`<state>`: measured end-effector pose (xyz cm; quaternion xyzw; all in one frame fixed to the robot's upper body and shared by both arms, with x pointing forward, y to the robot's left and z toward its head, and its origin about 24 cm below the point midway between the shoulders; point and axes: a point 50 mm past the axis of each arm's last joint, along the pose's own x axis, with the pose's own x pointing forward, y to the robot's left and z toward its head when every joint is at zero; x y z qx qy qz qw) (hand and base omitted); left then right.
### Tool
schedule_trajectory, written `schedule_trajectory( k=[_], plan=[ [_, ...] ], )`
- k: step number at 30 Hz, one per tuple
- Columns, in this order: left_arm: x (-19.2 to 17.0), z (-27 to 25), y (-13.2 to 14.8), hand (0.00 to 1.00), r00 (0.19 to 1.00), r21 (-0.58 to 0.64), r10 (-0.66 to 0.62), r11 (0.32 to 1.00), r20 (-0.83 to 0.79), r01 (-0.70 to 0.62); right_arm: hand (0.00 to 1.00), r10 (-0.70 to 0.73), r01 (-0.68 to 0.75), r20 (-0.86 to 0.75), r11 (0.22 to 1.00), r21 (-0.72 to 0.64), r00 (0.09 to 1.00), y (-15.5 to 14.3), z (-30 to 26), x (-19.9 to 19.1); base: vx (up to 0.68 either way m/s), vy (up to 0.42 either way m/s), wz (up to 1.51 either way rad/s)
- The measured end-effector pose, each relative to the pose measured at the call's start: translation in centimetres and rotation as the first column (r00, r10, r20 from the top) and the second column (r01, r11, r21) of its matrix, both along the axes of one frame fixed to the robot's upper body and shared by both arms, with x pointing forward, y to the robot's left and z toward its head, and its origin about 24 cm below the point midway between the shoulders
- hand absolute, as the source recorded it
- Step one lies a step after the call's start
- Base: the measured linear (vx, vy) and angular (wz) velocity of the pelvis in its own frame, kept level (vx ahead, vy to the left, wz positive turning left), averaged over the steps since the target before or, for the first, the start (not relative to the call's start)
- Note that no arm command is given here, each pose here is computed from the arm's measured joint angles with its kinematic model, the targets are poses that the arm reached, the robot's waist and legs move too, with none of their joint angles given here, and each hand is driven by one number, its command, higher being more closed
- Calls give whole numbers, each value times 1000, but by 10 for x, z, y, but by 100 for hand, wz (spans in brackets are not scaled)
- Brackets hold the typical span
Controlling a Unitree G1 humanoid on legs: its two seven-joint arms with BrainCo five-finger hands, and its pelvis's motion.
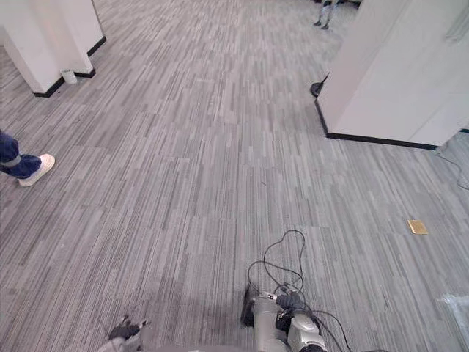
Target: Organize washtable
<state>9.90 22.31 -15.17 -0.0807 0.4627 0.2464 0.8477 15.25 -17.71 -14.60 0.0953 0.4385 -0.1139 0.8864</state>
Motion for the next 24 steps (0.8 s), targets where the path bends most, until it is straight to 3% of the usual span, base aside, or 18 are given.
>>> schedule_trajectory(
  k=[4, 7, 12, 19, 24],
  plan=[
    [-15, -3, 2, 0, 999, 23, -24, 999, -48, 26, 0, -15, 15, -16, 1000, 11, 1000, 0, -1, -2, 820, -192, 23],
    [-55, -15, -10, 0, 982, -45, 75, 995, -174, -84, 0, 11, -10, -20, 1000, 15, 1000, 4, 0, 2, 921, -162, -104],
    [-73, -17, -15, 0, 976, -69, 74, 994, -207, -90, 0, 99, -99, -51, 995, 16, 994, 19, -2, 4, 732, 48, -110],
    [-100, -19, -33, 0, 963, -103, 98, 987, -250, -127, 0, 230, -228, 35, 973, -35, 973, 32, 12, 38, 627, 397, -108],
    [-104, -16, -15, 0, 957, -59, 168, 981, -238, -187, 0, 251, -253, 50, 967, 22, 967, 57, 12, 36, 622, 363, -26]
  ],
)
